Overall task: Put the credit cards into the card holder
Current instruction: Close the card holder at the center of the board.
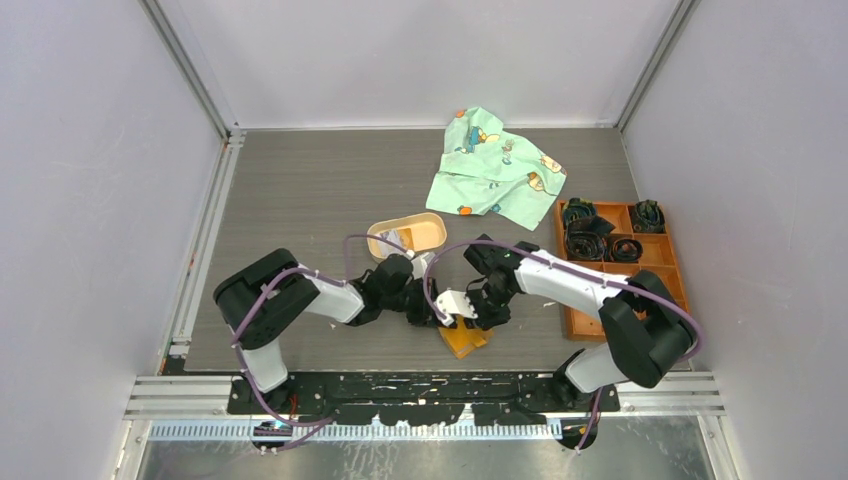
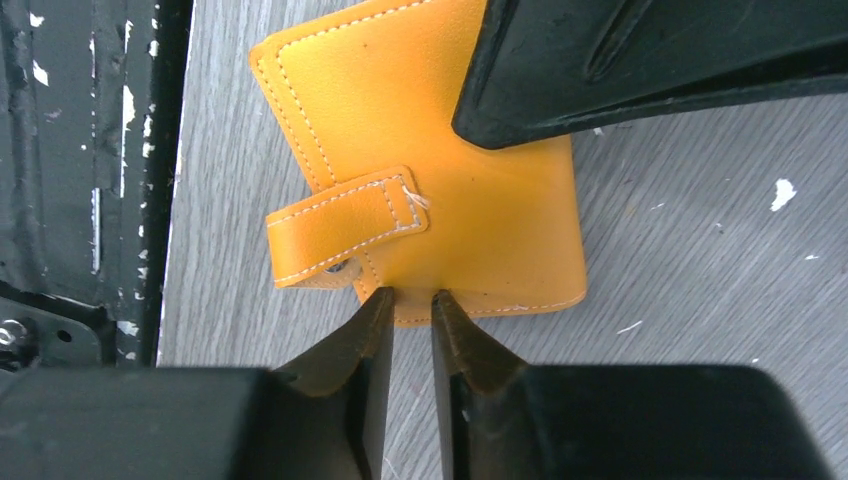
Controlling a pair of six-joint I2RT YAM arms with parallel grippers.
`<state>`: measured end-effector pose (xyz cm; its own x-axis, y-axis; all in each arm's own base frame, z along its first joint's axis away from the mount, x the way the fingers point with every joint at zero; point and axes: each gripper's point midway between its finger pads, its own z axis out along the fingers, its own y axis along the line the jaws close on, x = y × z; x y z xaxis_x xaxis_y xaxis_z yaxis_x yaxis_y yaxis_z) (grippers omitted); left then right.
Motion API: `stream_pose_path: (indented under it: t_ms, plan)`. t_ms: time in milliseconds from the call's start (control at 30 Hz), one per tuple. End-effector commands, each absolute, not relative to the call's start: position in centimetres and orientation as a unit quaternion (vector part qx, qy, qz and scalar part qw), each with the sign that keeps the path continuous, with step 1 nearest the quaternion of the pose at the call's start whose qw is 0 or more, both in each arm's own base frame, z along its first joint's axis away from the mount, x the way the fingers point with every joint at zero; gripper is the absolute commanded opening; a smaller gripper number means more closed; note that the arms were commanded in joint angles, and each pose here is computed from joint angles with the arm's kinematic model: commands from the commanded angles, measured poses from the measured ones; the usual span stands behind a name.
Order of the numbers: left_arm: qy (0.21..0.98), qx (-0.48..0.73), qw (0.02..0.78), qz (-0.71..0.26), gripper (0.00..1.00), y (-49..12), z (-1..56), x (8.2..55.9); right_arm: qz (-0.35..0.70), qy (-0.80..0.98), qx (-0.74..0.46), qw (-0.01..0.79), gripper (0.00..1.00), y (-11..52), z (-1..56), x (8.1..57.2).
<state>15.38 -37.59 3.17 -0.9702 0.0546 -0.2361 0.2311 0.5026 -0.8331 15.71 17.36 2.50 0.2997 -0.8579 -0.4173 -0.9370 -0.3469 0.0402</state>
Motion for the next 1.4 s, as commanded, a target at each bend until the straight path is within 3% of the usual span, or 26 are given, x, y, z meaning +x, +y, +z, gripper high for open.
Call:
stream_pose_path:
  t_ms: [0,267,500,933,1367]
  plan:
    - [0.87,0.063,0.097,-0.479,0.0,-37.1,2.8,15.5,0.186,0.58,-0.783,0.13,0.32,18.1,3.4,16.3]
    - [0.827,-0.068,0.143,-0.54,0.0,-35.3,7.0,17.4,0.242,0.584,-0.738,0.238,0.58,19.7,10.2,16.8]
    - [0.805,-0.115,0.12,-0.57,0.0,-35.5,9.7,17.4,0.288,0.51,-0.758,0.287,0.77,20.3,12.8,14.1]
    - [0.775,-0.165,0.063,-0.606,0.0,-35.9,10.8,16.6,0.273,0.469,-0.787,0.293,0.86,20.1,12.2,13.3]
    - [0.759,-0.176,0.044,-0.625,0.0,-36.5,11.7,16.5,0.249,0.464,-0.794,0.303,0.87,19.9,11.9,13.9]
